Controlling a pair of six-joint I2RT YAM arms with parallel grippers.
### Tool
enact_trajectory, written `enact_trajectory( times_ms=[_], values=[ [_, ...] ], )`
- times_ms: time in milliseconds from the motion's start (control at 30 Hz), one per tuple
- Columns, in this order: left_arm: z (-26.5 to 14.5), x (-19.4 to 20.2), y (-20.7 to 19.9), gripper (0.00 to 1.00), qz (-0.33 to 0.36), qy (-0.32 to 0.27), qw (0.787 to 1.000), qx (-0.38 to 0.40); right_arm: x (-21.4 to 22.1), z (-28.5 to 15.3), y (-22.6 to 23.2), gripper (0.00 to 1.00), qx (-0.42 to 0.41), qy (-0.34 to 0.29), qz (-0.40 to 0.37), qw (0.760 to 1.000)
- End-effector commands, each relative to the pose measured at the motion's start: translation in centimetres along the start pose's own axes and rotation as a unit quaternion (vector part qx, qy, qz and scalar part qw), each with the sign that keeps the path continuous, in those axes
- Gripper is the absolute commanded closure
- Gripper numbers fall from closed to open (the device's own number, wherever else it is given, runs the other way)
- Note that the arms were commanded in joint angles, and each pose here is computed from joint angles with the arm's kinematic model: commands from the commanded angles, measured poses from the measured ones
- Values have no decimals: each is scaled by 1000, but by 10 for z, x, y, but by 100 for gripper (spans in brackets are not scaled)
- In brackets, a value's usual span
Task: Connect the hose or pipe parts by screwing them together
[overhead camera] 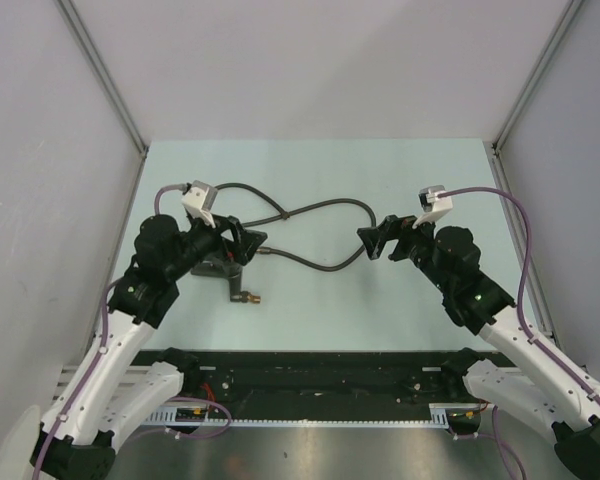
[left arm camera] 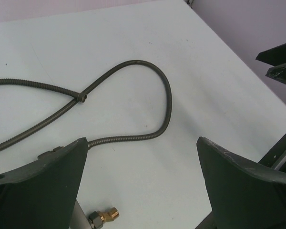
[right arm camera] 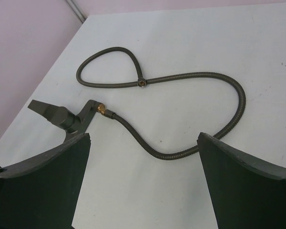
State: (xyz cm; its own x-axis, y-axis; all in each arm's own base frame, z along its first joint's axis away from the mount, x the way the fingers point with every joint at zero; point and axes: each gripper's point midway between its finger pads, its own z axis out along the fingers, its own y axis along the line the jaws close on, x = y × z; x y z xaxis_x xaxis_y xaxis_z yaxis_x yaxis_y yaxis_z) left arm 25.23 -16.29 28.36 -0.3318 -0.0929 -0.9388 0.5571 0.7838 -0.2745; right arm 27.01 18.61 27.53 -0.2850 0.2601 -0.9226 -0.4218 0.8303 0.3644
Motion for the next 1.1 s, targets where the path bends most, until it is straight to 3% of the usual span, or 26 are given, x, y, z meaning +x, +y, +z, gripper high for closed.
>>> enact_trajectory(
  times_ms=[0,1067],
  values=[
    [-1,-16,-12,0,6,-31,999,27,-6,-4,-1,0,3,-10,-9,1000],
    [-7,-19,-1,0,6,-47,999,-6,-4,-9,-2,0,4,-4,-8,1000]
  ],
)
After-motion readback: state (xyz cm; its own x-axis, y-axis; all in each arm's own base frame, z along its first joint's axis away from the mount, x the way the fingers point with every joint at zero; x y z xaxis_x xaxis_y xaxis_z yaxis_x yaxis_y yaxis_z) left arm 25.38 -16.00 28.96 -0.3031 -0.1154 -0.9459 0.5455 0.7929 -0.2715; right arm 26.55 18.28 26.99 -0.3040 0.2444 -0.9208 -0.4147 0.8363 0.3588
